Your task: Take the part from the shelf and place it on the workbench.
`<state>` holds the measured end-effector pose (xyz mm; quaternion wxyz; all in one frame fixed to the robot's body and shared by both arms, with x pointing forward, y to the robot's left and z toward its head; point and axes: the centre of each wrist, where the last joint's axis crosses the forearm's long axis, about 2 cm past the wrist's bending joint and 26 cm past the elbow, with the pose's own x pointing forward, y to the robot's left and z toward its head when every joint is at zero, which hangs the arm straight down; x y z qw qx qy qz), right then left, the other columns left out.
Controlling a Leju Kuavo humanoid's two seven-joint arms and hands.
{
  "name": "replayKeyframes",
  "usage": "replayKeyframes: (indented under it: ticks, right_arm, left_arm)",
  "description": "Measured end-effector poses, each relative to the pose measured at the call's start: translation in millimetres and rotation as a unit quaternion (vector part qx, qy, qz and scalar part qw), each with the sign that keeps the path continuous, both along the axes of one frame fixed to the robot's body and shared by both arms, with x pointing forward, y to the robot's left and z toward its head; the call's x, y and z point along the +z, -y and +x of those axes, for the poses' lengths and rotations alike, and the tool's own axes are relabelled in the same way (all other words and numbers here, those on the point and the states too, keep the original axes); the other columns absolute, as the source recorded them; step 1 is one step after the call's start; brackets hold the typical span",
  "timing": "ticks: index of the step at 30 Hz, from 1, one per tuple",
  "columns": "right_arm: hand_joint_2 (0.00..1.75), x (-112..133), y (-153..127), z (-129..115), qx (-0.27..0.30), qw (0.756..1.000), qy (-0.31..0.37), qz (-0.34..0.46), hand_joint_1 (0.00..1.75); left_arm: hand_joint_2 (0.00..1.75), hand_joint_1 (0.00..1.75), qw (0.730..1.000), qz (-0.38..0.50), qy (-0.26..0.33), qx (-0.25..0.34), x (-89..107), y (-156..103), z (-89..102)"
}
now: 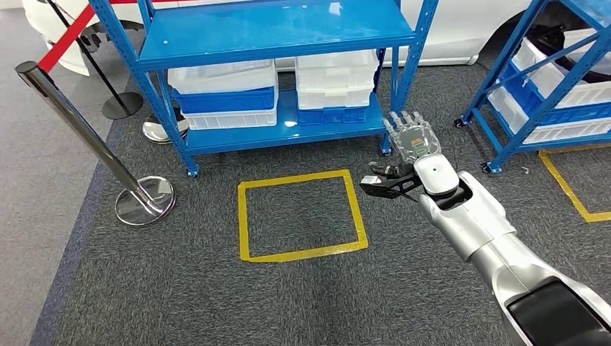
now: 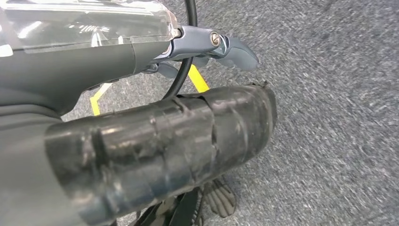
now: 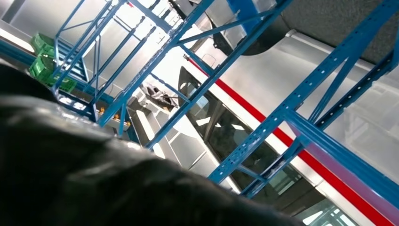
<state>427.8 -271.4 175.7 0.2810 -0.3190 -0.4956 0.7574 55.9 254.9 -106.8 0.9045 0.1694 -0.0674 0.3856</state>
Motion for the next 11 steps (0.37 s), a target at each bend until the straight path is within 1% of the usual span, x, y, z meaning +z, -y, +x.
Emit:
replayKeyframes:
  ticks: [11]
  right_arm:
    - [0.00,0.9,-0.5,0.5,0.000,1.000,0.000,-0.001,0.00]
  left_arm:
    - [0.00,0.00,1.000,-0.001,-0.002,0.000,-0.1,0.1,-1.0]
